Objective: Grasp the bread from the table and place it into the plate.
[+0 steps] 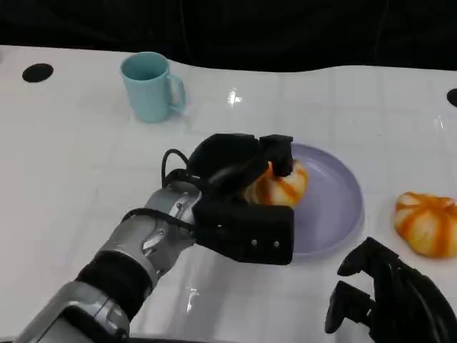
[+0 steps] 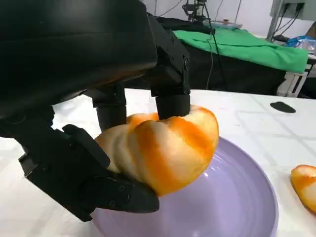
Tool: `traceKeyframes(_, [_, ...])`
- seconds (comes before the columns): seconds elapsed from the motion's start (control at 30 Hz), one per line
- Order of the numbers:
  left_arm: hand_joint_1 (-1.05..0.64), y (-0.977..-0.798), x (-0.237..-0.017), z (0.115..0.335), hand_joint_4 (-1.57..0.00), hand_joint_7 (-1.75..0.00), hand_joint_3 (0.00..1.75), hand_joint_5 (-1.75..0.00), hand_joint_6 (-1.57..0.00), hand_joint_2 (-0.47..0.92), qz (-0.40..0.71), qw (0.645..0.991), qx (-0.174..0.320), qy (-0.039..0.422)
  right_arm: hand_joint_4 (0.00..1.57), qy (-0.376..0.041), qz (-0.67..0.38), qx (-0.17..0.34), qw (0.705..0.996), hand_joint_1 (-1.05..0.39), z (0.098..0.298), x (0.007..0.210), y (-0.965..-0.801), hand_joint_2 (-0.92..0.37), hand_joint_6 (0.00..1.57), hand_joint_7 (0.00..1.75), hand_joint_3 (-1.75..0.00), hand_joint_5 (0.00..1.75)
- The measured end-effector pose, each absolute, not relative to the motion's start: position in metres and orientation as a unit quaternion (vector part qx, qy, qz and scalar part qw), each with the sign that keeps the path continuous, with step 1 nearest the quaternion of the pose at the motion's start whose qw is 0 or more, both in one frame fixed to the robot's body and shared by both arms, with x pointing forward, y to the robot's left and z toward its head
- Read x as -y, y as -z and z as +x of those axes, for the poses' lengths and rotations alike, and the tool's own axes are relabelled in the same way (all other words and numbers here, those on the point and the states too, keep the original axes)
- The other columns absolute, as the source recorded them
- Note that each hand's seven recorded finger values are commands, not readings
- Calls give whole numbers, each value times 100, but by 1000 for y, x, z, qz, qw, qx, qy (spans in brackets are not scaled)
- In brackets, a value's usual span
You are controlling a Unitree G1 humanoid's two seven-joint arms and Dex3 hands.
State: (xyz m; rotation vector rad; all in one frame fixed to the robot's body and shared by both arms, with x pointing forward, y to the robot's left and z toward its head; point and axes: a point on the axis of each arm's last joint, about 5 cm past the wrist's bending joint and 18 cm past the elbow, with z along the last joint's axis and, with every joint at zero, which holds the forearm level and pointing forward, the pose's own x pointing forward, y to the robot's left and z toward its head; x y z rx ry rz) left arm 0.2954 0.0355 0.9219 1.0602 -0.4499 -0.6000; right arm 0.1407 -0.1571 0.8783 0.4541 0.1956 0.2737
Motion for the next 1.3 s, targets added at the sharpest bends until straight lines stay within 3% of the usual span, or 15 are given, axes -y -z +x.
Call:
traceKeyframes(0.1, [-32, -922, -32, 296, -74, -138, 32, -170, -71, 84, 493, 793, 211, 289, 78, -140, 226, -97, 959, -54, 142, 157, -877, -90, 48, 174, -53, 175])
traceKeyframes(0.23, [-32, -924, -28, 298, -78, -115, 37, -137, -73, 79, 479, 795, 206, 311, 78, -139, 228, -98, 959, -54, 142, 157, -876, -90, 47, 174, -53, 175])
traceKeyframes(0.33, [-39, -922, -29, 298, -57, -74, 33, -113, -45, 90, 470, 798, 203, 319, 78, -138, 228, -98, 959, -54, 142, 157, -876, -91, 47, 175, -53, 175])
traceKeyframes(0.37, [-39, -921, -29, 298, -55, -69, 33, -111, -42, 91, 471, 797, 202, 321, 78, -138, 228, -98, 959, -54, 142, 157, -876, -91, 47, 175, -53, 175])
traceKeyframes(0.43, [-49, -920, -29, 298, -27, -51, 36, -100, -22, 92, 473, 794, 200, 325, 78, -138, 228, -98, 959, -53, 142, 157, -876, -91, 47, 175, -53, 175])
traceKeyframes(0.5, [-58, -918, -30, 298, -9, -42, 42, -85, -11, 92, 475, 791, 200, 330, 78, -139, 229, -98, 959, -54, 142, 157, -876, -91, 47, 175, -53, 175])
traceKeyframes(0.6, [-73, -919, -31, 299, -1, -32, 54, -47, -2, 92, 484, 784, 194, 337, 77, -139, 228, -98, 959, -54, 142, 157, -876, -91, 47, 175, -53, 175])
traceKeyframes(0.73, [-84, -923, -31, 301, 0, -24, 63, -17, 0, 92, 502, 772, 188, 342, 77, -139, 228, -98, 959, -54, 142, 157, -876, -91, 47, 175, -52, 175])
traceKeyframes(0.93, [-89, -929, -29, 301, 0, -22, 67, -6, 0, 92, 511, 764, 194, 343, 77, -139, 230, -97, 958, -54, 142, 157, -877, -91, 46, 175, -52, 175])
traceKeyframes(1.3, [-85, -934, -33, 303, -3, -24, 64, -9, -2, 92, 516, 760, 198, 341, 77, -139, 234, -93, 958, -54, 142, 157, -876, -91, 46, 175, -51, 175])
